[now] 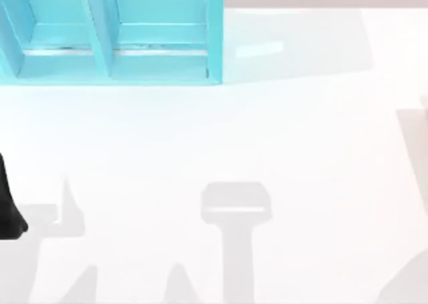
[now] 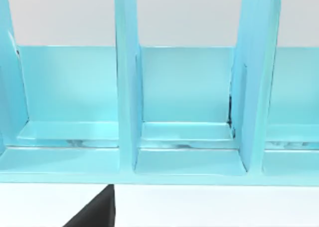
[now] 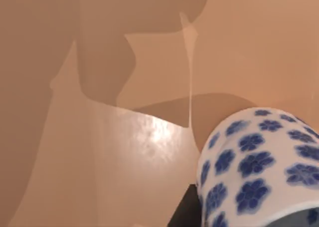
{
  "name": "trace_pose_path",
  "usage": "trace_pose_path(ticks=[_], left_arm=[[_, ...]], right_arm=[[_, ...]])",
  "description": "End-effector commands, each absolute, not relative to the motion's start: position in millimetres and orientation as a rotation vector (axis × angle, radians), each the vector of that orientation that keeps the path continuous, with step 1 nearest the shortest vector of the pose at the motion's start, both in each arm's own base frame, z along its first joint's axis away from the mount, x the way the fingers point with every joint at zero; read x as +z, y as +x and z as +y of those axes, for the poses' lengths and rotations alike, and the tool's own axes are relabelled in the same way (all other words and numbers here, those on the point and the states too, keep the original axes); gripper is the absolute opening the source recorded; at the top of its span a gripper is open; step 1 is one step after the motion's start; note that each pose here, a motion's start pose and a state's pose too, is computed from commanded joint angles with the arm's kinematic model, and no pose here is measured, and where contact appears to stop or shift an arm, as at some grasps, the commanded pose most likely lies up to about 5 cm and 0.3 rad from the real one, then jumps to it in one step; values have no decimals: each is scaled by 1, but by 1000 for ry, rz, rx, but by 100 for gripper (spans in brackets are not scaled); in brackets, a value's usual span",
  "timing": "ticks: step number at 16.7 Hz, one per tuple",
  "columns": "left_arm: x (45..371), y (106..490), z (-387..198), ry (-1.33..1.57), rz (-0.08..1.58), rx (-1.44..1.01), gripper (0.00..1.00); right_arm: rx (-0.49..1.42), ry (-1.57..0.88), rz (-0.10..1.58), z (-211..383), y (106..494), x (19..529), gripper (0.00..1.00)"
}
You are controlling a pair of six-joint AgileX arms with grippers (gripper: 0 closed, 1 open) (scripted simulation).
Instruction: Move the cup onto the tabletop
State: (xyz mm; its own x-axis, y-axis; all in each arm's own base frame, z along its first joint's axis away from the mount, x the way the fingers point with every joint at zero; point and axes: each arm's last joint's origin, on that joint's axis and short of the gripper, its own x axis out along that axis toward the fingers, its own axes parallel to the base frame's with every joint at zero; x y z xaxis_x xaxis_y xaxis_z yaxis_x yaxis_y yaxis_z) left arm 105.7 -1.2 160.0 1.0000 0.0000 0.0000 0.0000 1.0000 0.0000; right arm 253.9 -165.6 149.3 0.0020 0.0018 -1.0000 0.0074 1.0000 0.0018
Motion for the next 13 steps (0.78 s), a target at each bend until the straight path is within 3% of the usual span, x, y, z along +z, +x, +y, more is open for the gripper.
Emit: trace_pose_path(ticks=[5, 13], left_arm=[[160, 106, -1, 0, 0, 0, 100], [160, 106, -1, 0, 0, 0, 100]], right_arm=[[-7, 1, 1561, -155, 259, 162, 0], [-5, 9, 1573, -70, 256, 245, 0]])
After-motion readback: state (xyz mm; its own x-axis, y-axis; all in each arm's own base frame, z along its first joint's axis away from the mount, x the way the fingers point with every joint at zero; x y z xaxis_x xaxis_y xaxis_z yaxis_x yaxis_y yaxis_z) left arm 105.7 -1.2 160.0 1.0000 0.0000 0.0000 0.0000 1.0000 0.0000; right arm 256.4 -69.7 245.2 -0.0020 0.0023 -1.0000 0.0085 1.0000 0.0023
